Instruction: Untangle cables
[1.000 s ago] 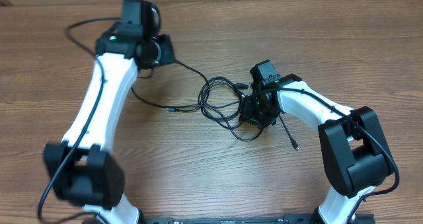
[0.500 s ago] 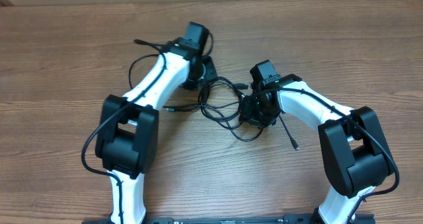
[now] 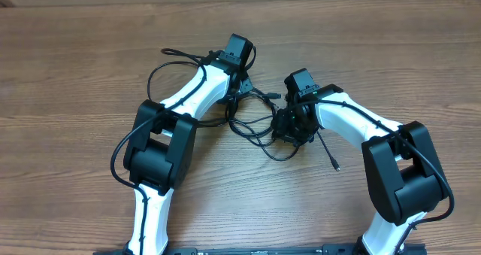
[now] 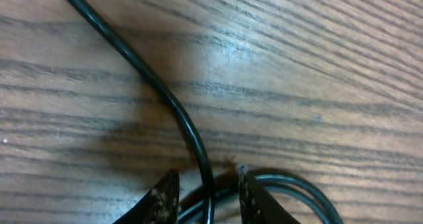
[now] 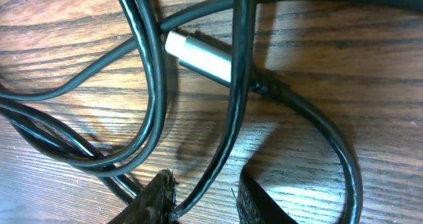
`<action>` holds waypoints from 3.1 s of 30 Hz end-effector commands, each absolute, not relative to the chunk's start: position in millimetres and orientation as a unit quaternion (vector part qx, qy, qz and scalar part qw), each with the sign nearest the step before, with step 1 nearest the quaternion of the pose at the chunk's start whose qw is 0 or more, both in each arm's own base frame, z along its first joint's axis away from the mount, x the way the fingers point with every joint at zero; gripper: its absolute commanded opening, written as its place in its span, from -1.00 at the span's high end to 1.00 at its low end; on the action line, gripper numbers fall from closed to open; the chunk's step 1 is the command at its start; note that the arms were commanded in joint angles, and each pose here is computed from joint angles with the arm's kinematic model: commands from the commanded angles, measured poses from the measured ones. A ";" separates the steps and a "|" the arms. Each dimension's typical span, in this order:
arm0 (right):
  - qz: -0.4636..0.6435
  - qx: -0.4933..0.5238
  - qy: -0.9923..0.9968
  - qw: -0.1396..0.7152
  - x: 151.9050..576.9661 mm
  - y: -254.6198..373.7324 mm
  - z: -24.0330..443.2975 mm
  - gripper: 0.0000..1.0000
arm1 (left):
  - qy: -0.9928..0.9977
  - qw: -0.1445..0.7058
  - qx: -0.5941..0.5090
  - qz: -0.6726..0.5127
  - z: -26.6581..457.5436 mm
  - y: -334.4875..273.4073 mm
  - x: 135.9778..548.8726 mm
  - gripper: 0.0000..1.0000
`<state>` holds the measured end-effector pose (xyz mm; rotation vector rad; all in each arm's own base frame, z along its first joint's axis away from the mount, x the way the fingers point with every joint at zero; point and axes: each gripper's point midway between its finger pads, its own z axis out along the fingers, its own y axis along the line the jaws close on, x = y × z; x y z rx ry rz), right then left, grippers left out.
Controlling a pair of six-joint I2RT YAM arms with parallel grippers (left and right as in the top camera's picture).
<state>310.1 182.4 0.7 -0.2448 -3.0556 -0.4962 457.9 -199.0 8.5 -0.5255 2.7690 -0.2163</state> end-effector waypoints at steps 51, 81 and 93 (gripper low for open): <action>-0.090 -0.088 -0.991 0.036 296.1 156.2 -28.1 0.46 | 0.849 0.455 -0.226 -0.148 370.0 -103.7 420.3 0.92; -0.106 -0.064 -0.992 0.015 316.0 161.2 -13.1 0.60 | 0.986 0.015 -0.165 -0.013 119.2 -26.6 392.0 -0.63; -0.215 -0.001 -0.974 -0.067 379.7 231.8 80.8 0.58 | 0.977 0.041 -0.198 -0.062 113.5 -8.9 415.0 -0.99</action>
